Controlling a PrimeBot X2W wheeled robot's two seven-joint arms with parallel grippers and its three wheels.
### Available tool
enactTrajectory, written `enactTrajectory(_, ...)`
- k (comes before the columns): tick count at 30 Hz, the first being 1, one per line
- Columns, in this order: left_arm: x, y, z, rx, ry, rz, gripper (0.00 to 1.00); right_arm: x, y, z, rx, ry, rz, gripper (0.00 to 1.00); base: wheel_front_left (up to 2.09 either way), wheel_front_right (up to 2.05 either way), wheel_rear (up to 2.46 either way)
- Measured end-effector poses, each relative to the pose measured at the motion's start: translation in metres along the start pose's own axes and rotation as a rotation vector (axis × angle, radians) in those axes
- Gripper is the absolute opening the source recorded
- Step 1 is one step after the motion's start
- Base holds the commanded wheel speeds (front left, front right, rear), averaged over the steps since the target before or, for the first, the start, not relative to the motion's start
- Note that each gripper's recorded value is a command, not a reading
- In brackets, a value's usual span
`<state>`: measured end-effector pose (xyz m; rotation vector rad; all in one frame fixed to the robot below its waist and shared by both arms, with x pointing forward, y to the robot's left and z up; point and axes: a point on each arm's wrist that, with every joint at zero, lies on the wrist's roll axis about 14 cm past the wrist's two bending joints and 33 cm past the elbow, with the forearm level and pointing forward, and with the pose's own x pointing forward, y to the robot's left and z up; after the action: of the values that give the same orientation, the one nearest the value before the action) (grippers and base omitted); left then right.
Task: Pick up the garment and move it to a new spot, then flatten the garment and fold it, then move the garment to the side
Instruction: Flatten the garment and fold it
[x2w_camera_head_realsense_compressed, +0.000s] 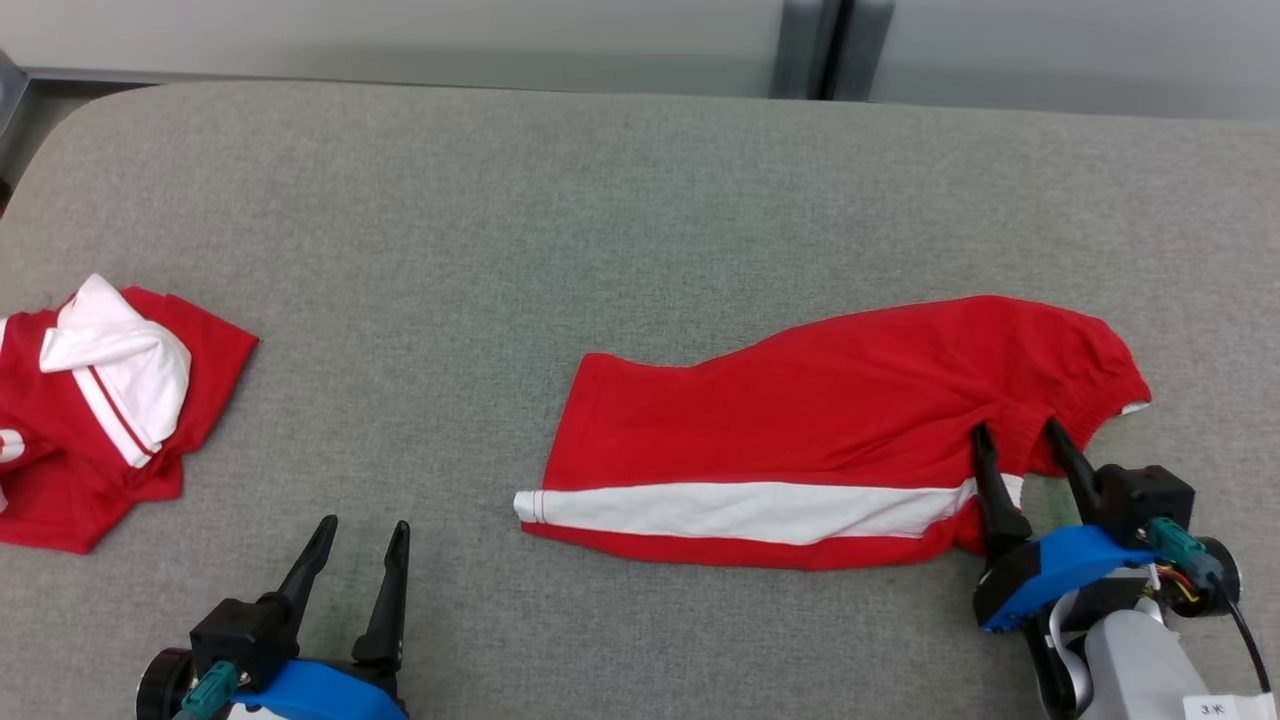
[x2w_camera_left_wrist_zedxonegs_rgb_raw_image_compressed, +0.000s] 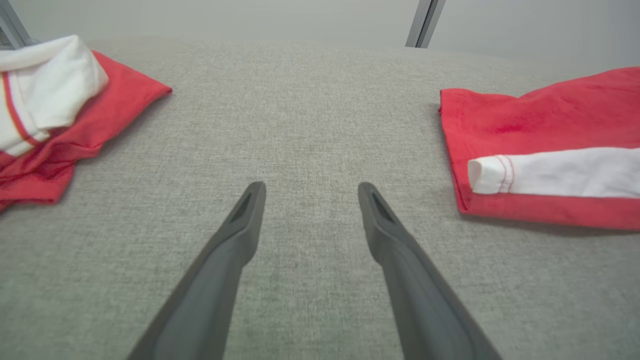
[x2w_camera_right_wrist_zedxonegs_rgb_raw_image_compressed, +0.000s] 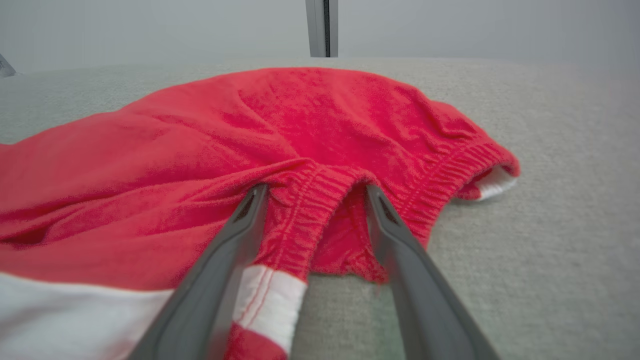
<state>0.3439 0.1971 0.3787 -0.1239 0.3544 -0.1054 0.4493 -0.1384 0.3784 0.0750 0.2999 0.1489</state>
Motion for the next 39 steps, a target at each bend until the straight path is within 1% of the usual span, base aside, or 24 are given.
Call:
enactTrajectory(2,0.002,-0.003,0.006,-0.003,-0.020,-0.005,1.00,-0.008,-0.009,0.014,-0.004,-0.047,-0.025,1.00,0.00,0.00,0.00)
enactTrajectory(7,0.003,-0.012,0.017,-0.012,-0.063,-0.015,1.00,-0.041,-0.032,0.018,-0.003,-0.075,-0.097,1.00,0.00,0.00,0.00)
enactTrajectory(9,0.002,-0.014,0.020,-0.012,-0.076,-0.014,1.00,-0.052,-0.039,0.027,-0.002,-0.109,-0.120,1.00,0.00,0.00,0.00)
enactTrajectory(13,0.001,-0.020,0.030,-0.003,-0.113,-0.019,1.00,-0.069,-0.043,0.051,-0.014,-0.191,-0.133,1.00,0.00,0.00,0.00)
enactTrajectory(16,-0.003,-0.021,0.032,0.001,-0.124,-0.010,1.00,-0.083,-0.049,0.055,-0.021,-0.211,-0.154,1.00,0.00,0.00,0.00)
enactTrajectory(18,-0.004,-0.023,0.037,0.007,-0.142,-0.012,1.00,-0.087,-0.045,0.064,-0.023,-0.239,-0.143,1.00,0.00,0.00,0.00)
enactTrajectory(20,-0.008,-0.024,0.039,0.013,-0.153,-0.007,1.00,-0.090,-0.032,0.071,-0.030,-0.265,-0.105,1.00,0.00,0.00,0.00)
enactTrajectory(22,-0.012,-0.024,0.039,0.015,-0.159,0.001,1.00,-0.094,-0.019,0.070,-0.038,-0.267,-0.069,1.00,0.00,0.00,0.00)
enactTrajectory(25,-0.018,-0.025,0.037,0.019,-0.162,0.004,1.00,-0.102,-0.014,0.064,-0.036,-0.255,-0.056,1.00,0.00,0.00,0.00)
enactTrajectory(31,-0.024,-0.022,0.030,0.021,-0.149,0.025,1.00,-0.109,-0.013,0.048,-0.027,-0.213,-0.057,1.00,0.00,0.00,0.00)
enactTrajectory(36,-0.024,-0.024,0.028,0.017,-0.144,0.024,1.00,-0.109,-0.011,0.043,-0.013,-0.198,-0.052,1.00,0.00,0.00,0.00)
enactTrajectory(39,-0.022,-0.026,0.026,0.018,-0.135,0.016,1.00,-0.107,-0.009,0.031,0.006,-0.163,-0.047,1.00,0.00,0.00,0.00)
